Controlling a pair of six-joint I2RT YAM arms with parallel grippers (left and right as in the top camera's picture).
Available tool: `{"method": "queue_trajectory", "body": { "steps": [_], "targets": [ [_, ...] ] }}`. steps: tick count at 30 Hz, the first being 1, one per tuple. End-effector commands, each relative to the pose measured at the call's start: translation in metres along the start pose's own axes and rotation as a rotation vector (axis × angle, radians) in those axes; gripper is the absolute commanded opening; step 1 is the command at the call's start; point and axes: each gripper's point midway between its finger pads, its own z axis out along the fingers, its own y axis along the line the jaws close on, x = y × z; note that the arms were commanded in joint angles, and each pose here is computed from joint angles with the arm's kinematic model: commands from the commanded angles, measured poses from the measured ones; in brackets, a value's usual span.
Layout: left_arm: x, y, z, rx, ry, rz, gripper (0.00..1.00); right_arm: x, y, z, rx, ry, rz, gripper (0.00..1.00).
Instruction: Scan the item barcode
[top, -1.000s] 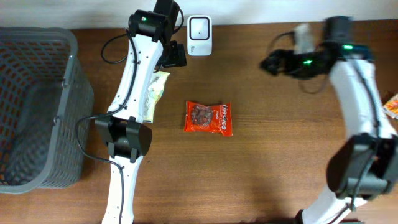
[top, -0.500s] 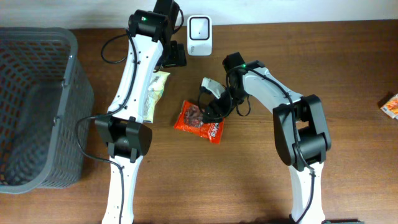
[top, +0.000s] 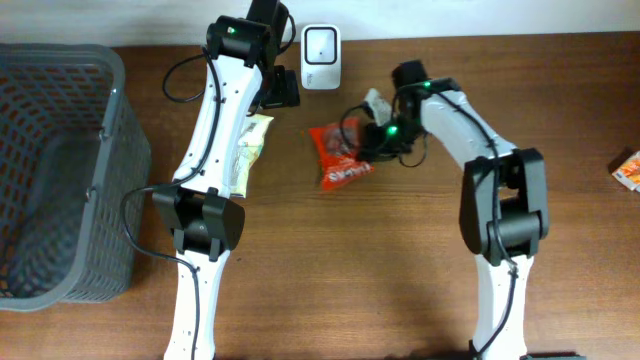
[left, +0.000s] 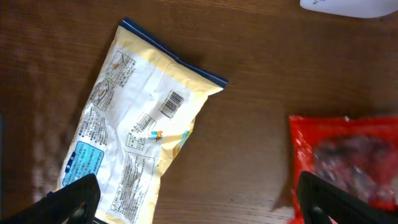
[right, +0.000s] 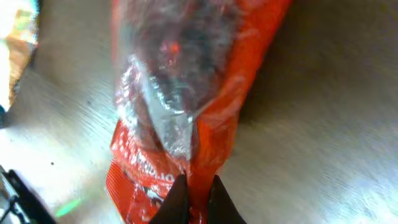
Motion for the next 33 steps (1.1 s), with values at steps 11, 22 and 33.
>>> {"method": "queue_trajectory", "body": {
  "steps": [11,22,33],
  "targets": [
    [0.001,-0.001,0.004,0.003,0.010,-0.004,0.99,0.003,-0.004,0.053,0.040,0.005,-0.052,0.88],
    [0.002,-0.002,0.003,0.003,0.010,-0.003,0.99,-0.096,0.032,0.000,0.017,-0.271,-0.072,0.04],
    [0.002,-0.002,0.003,0.003,0.010,-0.003,0.99,-0.223,0.081,-0.074,-0.097,-0.836,0.046,0.04]
  ]
}}
